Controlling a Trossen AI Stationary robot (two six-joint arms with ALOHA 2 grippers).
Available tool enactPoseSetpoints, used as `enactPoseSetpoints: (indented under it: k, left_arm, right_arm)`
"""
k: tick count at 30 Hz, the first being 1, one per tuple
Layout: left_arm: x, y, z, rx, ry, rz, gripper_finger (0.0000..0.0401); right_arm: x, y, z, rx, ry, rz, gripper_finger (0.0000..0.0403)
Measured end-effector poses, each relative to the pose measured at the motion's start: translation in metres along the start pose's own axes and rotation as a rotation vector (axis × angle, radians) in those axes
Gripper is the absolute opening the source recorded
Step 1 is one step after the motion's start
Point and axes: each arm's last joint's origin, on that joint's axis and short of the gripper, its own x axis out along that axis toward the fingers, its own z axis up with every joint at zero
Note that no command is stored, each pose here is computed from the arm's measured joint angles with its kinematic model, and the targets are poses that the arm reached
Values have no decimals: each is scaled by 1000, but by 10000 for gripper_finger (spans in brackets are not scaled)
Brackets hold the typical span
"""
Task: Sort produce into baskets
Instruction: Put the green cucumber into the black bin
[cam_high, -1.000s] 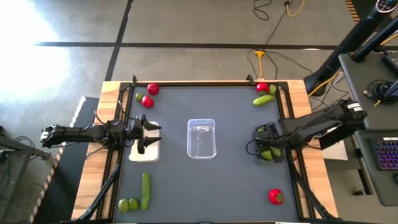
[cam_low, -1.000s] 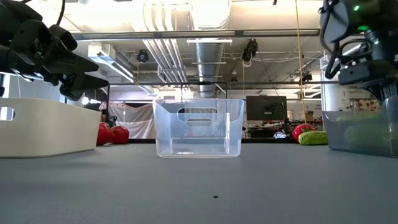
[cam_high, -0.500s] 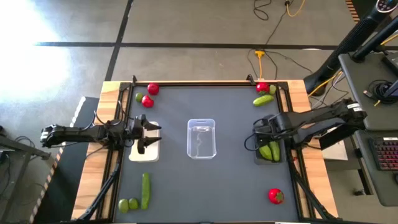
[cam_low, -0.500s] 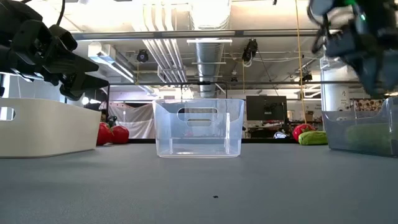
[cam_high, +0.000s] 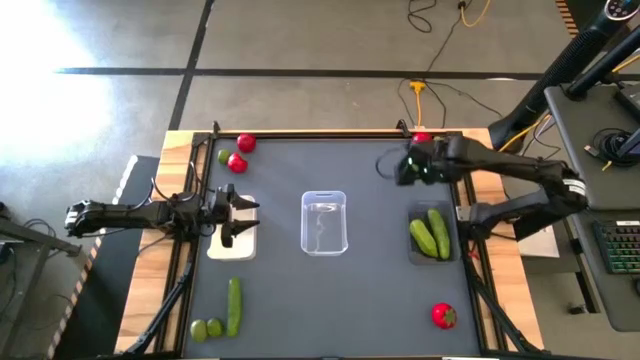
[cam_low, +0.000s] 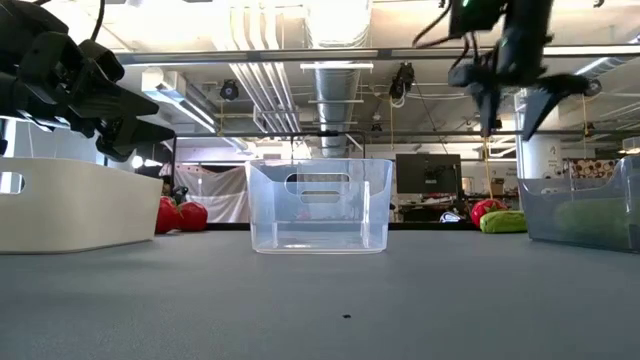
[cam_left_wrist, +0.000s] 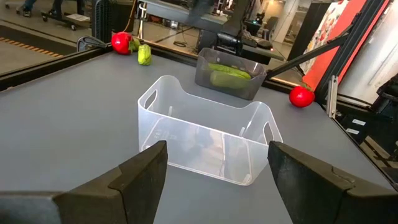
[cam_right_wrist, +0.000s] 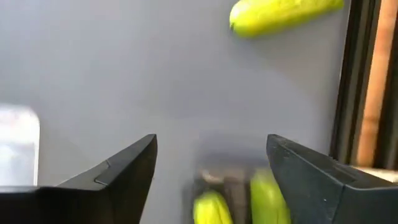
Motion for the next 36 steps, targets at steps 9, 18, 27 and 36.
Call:
enactPoseSetpoints:
  k: [9,18,27,36]
  left_arm:
    - [0,0,0,0,0,0,262]
    - [0,0,0,0,0,0,262]
    - [0,0,0,0,0,0,262]
    - [0,0,0,0,0,0,262]
  right_arm:
    - [51,-16,54,269,-8,-105,364]
    - [114,-17,82,392,37,-244,370]
    - [141,-27,97,399,43,-360,368]
    - [147,-27,106,362,23,-357,368]
